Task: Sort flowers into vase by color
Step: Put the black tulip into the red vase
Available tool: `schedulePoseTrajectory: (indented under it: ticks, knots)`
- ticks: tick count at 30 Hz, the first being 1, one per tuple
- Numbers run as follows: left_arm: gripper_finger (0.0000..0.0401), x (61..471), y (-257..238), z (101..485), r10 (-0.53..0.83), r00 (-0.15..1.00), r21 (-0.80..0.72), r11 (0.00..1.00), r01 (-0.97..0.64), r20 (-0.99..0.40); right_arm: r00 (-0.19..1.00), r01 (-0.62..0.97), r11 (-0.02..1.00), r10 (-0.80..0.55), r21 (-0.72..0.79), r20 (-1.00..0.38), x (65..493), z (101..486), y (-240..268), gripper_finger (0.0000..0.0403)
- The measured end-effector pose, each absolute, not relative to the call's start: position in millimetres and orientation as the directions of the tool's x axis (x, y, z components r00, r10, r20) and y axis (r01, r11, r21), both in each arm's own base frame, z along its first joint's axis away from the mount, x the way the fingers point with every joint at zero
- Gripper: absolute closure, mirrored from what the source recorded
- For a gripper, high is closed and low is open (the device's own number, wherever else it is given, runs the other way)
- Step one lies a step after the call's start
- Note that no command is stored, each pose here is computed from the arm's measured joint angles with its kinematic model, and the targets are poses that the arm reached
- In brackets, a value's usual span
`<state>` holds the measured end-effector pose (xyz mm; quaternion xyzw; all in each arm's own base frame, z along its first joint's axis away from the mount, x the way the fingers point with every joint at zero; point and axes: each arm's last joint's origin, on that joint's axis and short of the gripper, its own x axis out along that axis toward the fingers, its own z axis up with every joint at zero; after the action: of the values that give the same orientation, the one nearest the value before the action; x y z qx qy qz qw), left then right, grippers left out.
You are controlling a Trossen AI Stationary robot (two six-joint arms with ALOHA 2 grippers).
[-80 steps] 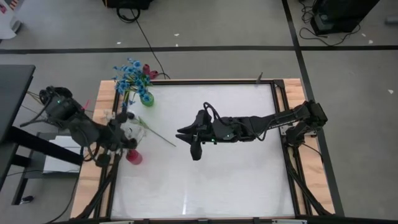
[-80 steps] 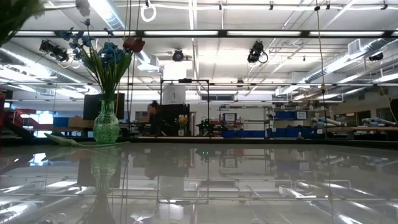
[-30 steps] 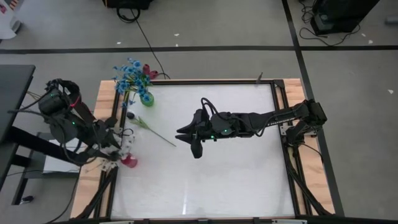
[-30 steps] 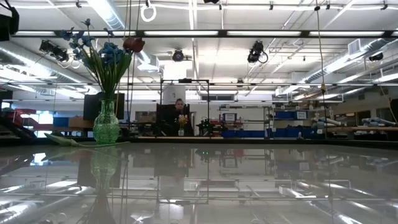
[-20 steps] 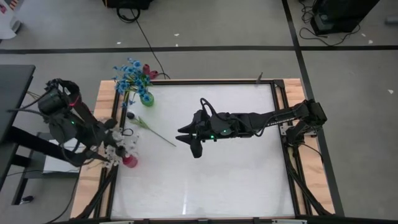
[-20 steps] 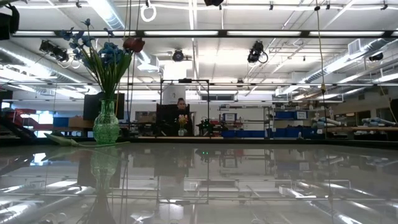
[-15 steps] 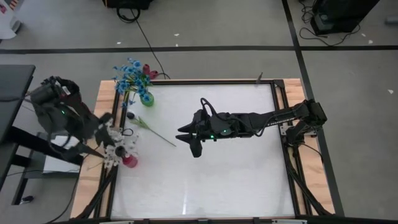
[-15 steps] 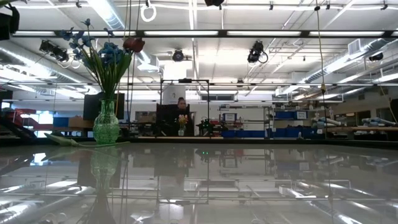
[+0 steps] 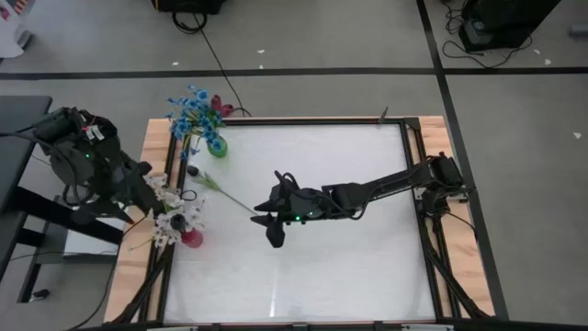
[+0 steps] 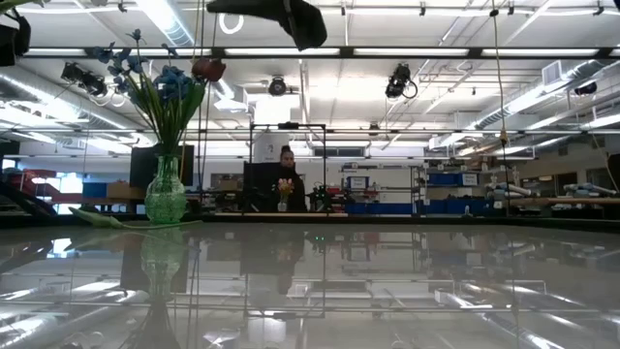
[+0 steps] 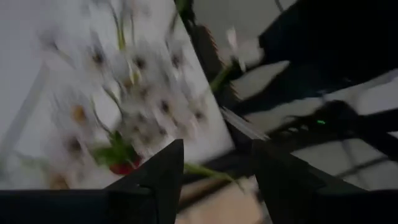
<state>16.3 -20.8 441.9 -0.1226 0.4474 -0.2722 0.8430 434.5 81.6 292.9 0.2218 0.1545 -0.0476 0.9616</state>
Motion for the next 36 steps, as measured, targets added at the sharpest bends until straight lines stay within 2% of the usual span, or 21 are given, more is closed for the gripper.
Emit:
schedulePoseTrajectory:
  ticks: [8,16,23,31,36]
  knots:
    - [0.022,14,-23,442,-0.638,0.355,-0.567,0.77,0.293,-0.683,0.965,0.109,0.897,0.007,0.429,-0.262,442,291,84,0.023]
    - [0.0223,14,-23,442,-0.636,0.359,-0.577,0.771,0.268,-0.683,0.974,0.029,0.936,0.053,0.351,-0.222,493,236,96,0.0211]
    - [0.0223,16,-25,442,-0.623,0.369,-0.608,0.775,0.173,-0.689,0.965,0.017,0.975,0.041,0.22,-0.257,545,200,104,0.0163]
    - [0.0223,18,-29,442,-0.62,0.355,-0.617,0.775,0.139,-0.7,0.982,0.038,0.98,-0.001,0.197,-0.189,591,165,89,0.0095]
    - [0.0223,20,-32,442,-0.614,0.352,-0.619,0.777,0.112,-0.706,0.997,-0.023,0.974,0.038,0.225,-0.063,604,148,78,0.0065]
